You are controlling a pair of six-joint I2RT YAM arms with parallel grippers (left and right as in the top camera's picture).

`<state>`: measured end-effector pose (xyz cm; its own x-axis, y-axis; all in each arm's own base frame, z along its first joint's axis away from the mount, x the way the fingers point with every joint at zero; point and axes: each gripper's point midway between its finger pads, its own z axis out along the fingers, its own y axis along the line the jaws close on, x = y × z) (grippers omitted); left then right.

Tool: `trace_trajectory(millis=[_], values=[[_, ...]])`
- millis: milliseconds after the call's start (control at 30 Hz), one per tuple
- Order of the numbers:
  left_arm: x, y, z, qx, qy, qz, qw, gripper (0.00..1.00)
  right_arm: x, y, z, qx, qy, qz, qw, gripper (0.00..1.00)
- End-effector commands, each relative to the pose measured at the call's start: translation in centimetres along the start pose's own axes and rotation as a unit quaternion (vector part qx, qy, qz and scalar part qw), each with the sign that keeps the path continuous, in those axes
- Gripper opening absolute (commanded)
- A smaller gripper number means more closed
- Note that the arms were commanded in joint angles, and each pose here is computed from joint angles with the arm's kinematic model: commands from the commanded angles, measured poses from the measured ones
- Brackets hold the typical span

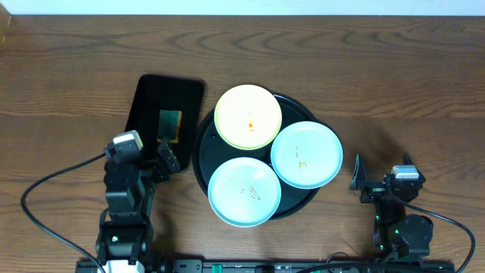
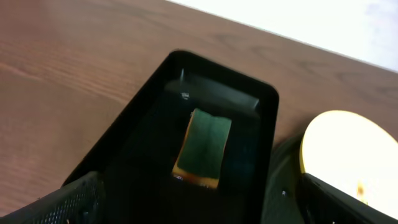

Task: Clean dirty plates on tray and stack at the side
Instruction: 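Reach the left gripper down to the sponge on the black tray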

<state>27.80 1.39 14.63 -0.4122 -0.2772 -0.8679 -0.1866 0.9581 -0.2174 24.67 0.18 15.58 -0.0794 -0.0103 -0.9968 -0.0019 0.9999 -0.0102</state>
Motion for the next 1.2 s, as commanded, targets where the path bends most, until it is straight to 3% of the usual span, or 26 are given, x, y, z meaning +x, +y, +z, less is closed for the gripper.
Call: trace_trajectory(millis=[0, 367, 800, 1167], values=[[-1.1, -0.1, -0.3, -0.005, 0.008, 0.005, 1.0, 0.98, 0.0, 0.0, 0.0, 0.0, -0.001, -0.004, 1.0, 0.99], [0.1, 0.3, -1.6, -0.029, 0.117, 0.062, 0.991, 0.98, 0.0, 0.0, 0.0, 0.0, -0.001, -0.004, 1.0, 0.99], [0.3, -0.1, -1.8, -0.02, 0.127, 0.055, 0.99, 0.98, 0.0, 0.0, 0.0, 0.0, -0.001, -0.004, 1.0, 0.99], [0.0, -0.2, -2.8, -0.037, 0.193, 0.039, 0.98, 0.98, -0.4, -0.6, 0.0, 0.016, -0.008, -0.005, 1.0, 0.99]])
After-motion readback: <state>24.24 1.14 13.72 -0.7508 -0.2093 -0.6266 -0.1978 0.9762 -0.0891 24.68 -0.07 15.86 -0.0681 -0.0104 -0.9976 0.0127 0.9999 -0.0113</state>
